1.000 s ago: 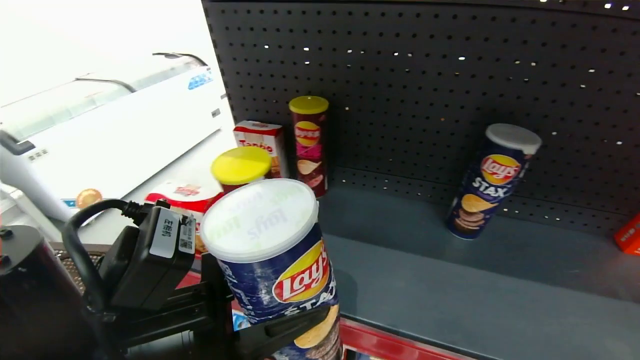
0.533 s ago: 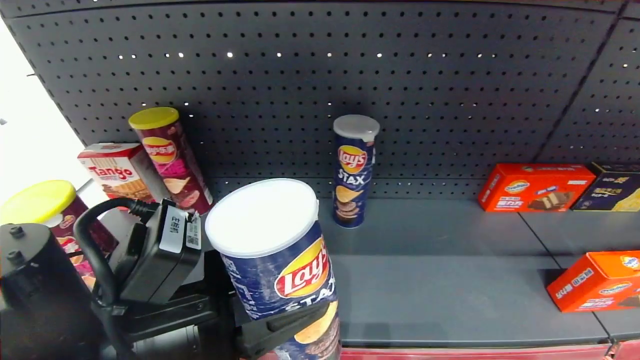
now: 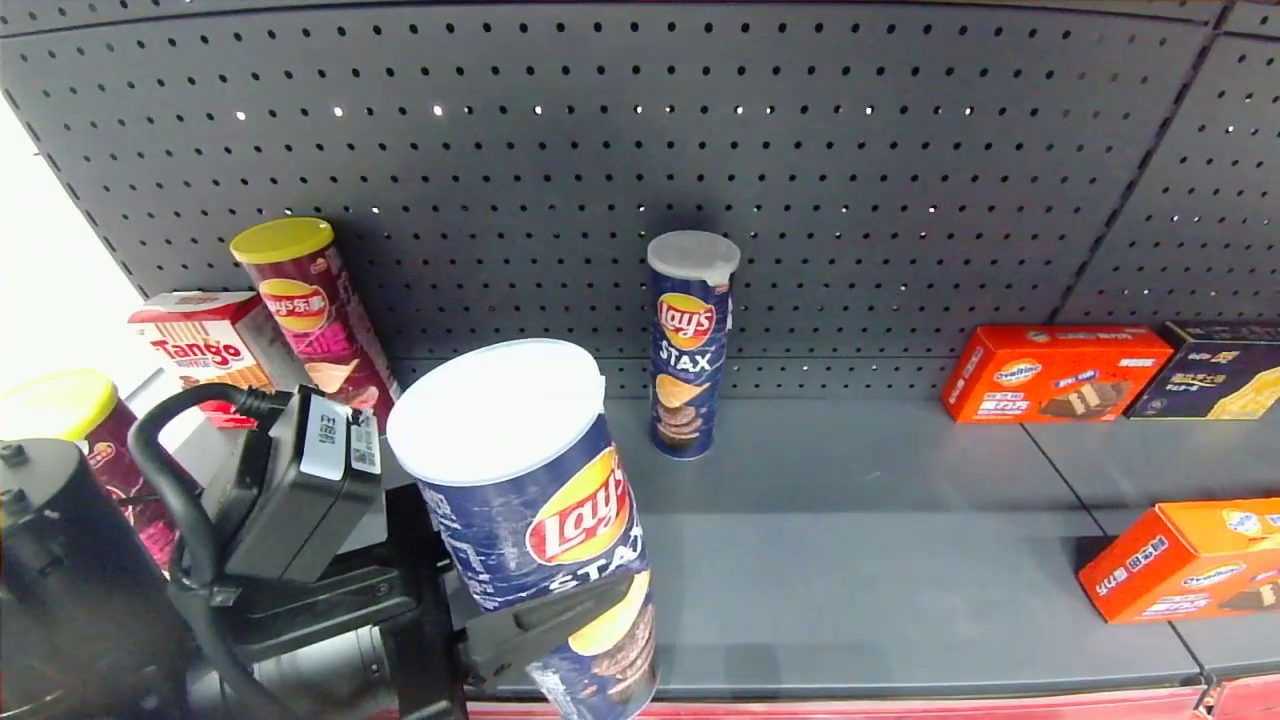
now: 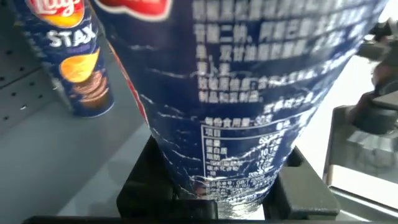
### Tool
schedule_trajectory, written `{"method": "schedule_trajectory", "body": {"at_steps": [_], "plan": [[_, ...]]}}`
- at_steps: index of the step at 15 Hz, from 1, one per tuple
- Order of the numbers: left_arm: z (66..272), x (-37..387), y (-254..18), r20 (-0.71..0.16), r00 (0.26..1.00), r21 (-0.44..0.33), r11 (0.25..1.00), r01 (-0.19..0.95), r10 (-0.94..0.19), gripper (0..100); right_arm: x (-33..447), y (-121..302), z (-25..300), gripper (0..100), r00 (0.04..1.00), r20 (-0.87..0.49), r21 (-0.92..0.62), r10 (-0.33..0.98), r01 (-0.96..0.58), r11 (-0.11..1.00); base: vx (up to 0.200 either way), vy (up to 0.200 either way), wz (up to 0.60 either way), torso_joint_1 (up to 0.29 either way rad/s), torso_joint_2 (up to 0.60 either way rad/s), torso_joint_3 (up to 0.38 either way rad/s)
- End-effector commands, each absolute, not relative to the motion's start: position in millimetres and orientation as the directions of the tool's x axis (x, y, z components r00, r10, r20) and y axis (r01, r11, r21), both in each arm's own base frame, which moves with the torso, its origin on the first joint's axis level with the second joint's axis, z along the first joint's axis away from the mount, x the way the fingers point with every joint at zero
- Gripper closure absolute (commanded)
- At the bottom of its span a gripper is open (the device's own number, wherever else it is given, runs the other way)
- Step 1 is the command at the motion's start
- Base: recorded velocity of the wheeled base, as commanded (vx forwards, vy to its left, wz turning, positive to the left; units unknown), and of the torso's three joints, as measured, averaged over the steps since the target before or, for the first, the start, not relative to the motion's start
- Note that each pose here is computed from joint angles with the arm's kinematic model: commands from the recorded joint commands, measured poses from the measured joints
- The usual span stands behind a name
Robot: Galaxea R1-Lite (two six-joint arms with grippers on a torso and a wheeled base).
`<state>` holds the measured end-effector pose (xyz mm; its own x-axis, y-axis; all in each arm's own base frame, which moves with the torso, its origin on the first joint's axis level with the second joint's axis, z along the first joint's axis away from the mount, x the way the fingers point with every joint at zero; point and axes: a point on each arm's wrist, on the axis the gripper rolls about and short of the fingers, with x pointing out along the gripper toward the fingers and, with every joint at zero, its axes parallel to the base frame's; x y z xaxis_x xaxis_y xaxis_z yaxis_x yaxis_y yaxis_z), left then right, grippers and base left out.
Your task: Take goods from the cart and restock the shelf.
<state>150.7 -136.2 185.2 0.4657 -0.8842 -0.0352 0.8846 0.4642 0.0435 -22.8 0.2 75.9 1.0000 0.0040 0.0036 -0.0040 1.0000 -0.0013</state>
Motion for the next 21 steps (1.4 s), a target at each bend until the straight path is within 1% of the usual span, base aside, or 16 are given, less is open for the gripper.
{"method": "schedule_trajectory", "body": {"at_steps": [1,2,3,4,5,9,10,11,12,13,14,15,17,18,19,21], "plan": [[180.3,148.5,-133.6,-0.053,0.485,0.058,0.482,0.874,-0.873,100,-22.7,0.2,75.8,0,1.000,0.002,-0.003,0.005,-0.005,1.000,0.000,0.000,0.00,0.000,0.00,0.000],[178.7,148.0,-133.1,-0.059,0.486,0.060,0.483,0.874,-0.872,100,-22.7,0.2,76.0,0,1.000,0.003,-0.003,0.005,-0.005,1.000,0.000,0.000,0.00,0.000,0.00,0.000],[168.9,145.0,-129.9,-0.095,0.508,0.059,0.504,0.861,-0.856,100,-22.7,0.1,76.0,0,1.000,0.003,0.003,0.003,-0.003,1.000,0.000,0.000,0.60,0.002,0.00,0.002],[166.7,144.5,-128.9,-0.103,0.525,0.060,0.522,0.851,-0.845,100,-22.7,0.1,76.0,0,1.000,0.003,0.003,0.002,-0.002,1.000,0.000,0.000,0.00,0.000,0.00,0.000],[166.0,144.7,-128.7,-0.106,0.547,0.064,0.543,0.837,-0.830,100,-22.7,0.1,76.0,0,1.000,0.003,0.003,0.002,-0.002,1.000,0.000,0.000,0.00,0.000,0.00,0.000],[170.6,146.6,-129.5,-0.086,0.572,0.073,0.567,0.820,-0.816,100,-22.6,0.1,77.1,0,1.000,-0.002,-0.006,-0.002,0.002,1.000,0.000,0.000,0.00,0.000,0.00,0.000],[171.0,146.3,-129.3,-0.083,0.571,0.072,0.566,0.821,-0.817,100,-24.9,0.3,96.3,0,0.999,0.032,-0.008,0.015,-0.015,1.000,0.000,0.000,0.00,0.000,0.00,0.000],[176.9,148.1,-128.6,-0.061,0.576,0.073,0.571,0.817,-0.815,100,0.2,1.0,169.1,0,0.996,-0.043,0.025,0.074,-0.073,0.997,0.000,0.000,0.00,0.000,0.00,0.000],[176.9,148.5,-128.1,-0.061,0.577,0.073,0.573,0.816,-0.815,100,4.7,1.3,173.4,0,0.995,-0.052,0.032,0.086,-0.084,0.996,0.000,0.000,0.00,0.000,0.00,0.000],[178.3,151.7,-125.4,-0.053,0.582,0.073,0.578,0.813,-0.811,100,6.0,3.9,198.6,0,0.968,0.044,0.011,0.246,-0.247,0.969,0.000,0.000,0.00,0.000,0.00,0.000],[179.5,153.5,-123.8,-0.048,0.570,0.073,0.566,0.821,-0.820,100,15.5,6.7,207.9,0,0.942,0.024,-0.017,0.335,-0.335,0.942,0.000,0.000,0.00,0.000,0.00,0.000],[180.0,154.5,-123.3,-0.046,0.556,0.072,0.552,0.831,-0.830,100,25.2,9.2,215.5,0,0.927,0.000,-0.025,0.374,-0.374,0.927,0.000,0.000,0.00,0.000,0.00,0.000],[180.4,158.4,-118.4,-0.044,0.569,0.072,0.565,0.822,-0.821,100,46.6,17.0,222.0,0,0.877,-0.068,-0.010,0.476,-0.478,0.878,0.000,0.000,0.00,0.000,0.00,0.000],[180.8,158.9,-117.8,-0.043,0.566,0.072,0.563,0.824,-0.823,100,51.8,18.9,224.0,0,0.869,-0.075,-0.008,0.488,-0.490,0.872,0.000,0.000,0.00,0.000,0.00,0.000],[181.5,161.7,-113.5,-0.040,0.568,0.072,0.564,0.823,-0.822,100,73.0,25.9,229.1,0,0.855,-0.103,-0.006,0.509,-0.512,0.859,0.000,0.000,0.00,0.000,0.00,0.000],[180.9,163.7,-109.9,-0.042,0.569,0.070,0.565,0.822,-0.821,100,102.5,35.2,230.3,0,0.847,-0.108,-0.037,0.520,-0.526,0.849,0.000,0.000,0.00,0.000,0.00,0.000]]}}
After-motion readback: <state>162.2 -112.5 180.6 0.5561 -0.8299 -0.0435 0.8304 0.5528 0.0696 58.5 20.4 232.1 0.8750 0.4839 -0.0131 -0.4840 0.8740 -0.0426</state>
